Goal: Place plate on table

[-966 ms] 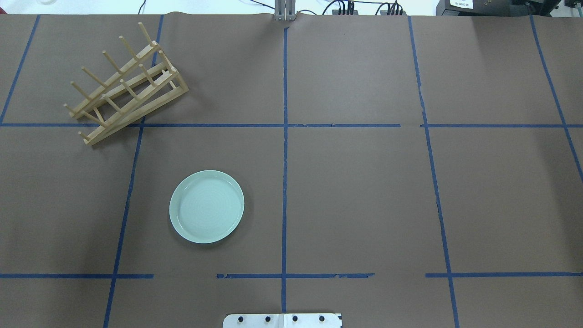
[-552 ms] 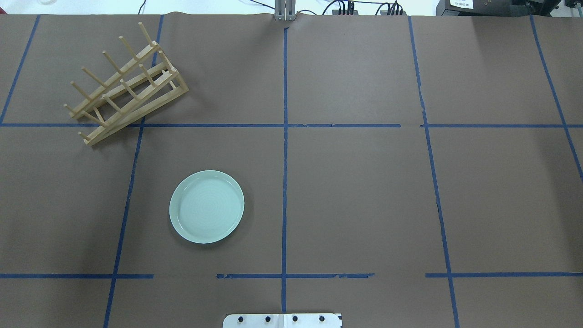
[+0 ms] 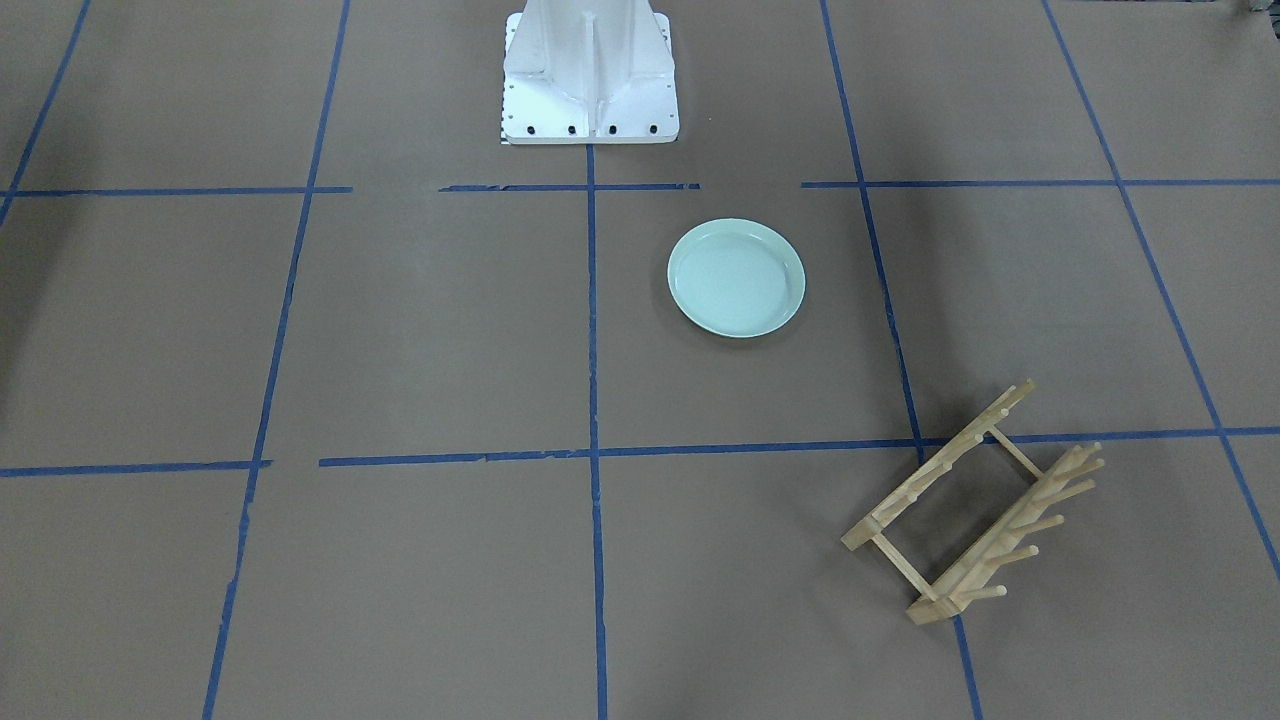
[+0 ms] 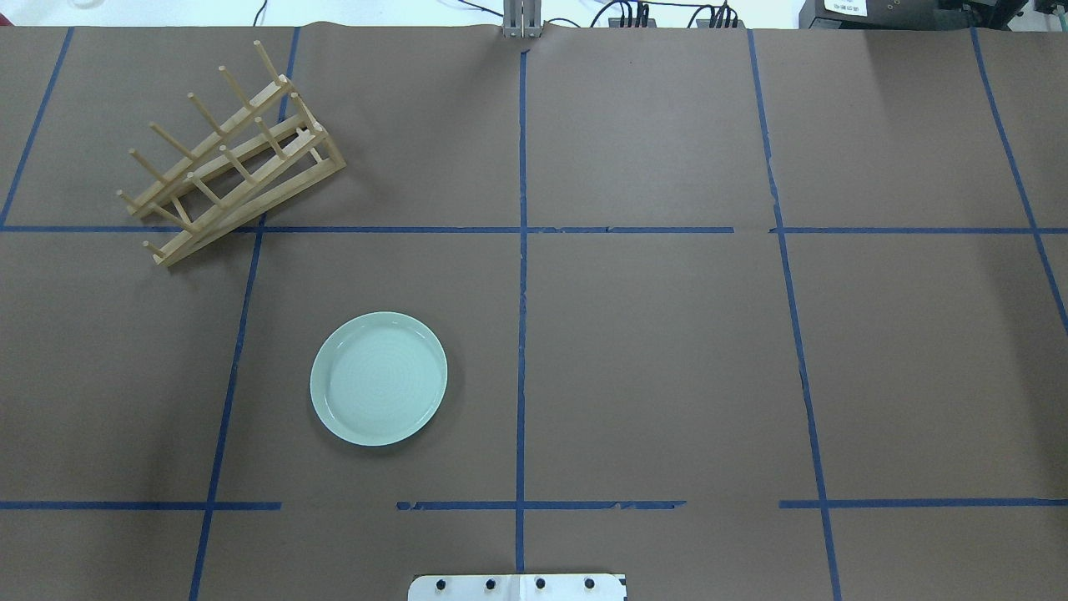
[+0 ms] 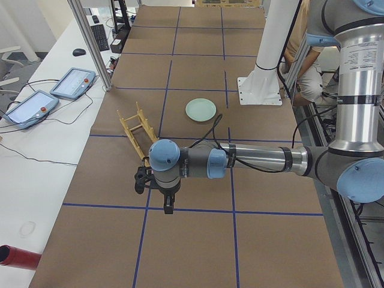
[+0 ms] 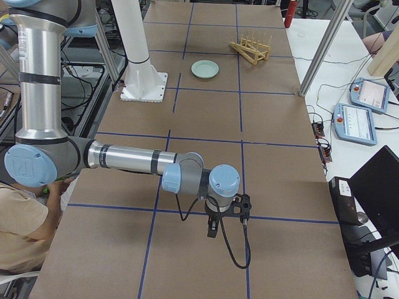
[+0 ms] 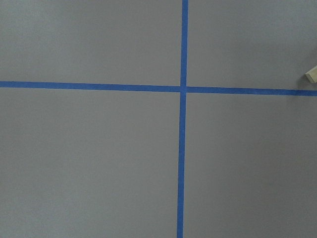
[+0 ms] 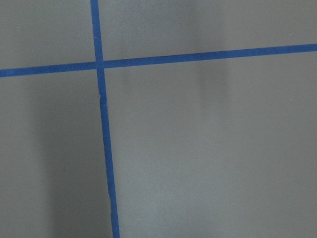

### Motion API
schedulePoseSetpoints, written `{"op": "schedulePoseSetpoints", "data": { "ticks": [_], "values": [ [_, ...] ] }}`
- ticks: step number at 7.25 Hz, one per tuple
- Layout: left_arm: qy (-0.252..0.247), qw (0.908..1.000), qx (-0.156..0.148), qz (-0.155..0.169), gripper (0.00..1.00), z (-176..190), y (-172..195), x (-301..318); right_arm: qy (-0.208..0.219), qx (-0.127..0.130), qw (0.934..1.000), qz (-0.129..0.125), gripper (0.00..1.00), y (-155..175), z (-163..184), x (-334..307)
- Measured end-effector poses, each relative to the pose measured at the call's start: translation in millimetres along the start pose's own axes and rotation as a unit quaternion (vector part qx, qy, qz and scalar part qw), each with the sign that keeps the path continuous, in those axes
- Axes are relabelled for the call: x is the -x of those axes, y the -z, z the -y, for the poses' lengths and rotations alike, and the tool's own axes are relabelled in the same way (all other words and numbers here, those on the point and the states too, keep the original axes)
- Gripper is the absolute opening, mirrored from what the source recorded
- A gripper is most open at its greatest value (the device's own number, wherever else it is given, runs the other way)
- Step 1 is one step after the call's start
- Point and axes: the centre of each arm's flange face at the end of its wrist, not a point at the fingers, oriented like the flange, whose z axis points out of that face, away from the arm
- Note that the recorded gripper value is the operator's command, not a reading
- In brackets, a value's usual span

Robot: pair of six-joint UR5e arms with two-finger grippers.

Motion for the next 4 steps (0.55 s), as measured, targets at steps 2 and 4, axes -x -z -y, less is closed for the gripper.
{"op": "schedulePoseSetpoints", "data": {
  "ticks": [2,4],
  "values": [
    [0.017,0.9997,0.018,0.002,1.00,3.7,10.6,-11.6,0.000,0.000,1.0000,0.000,1.00,0.1,0.1,0.1],
    [0.012,0.9997,0.021,0.011,1.00,7.4,16.5,-16.6,0.000,0.000,1.0000,0.000,1.00,0.3,0.4,0.3]
  ]
}}
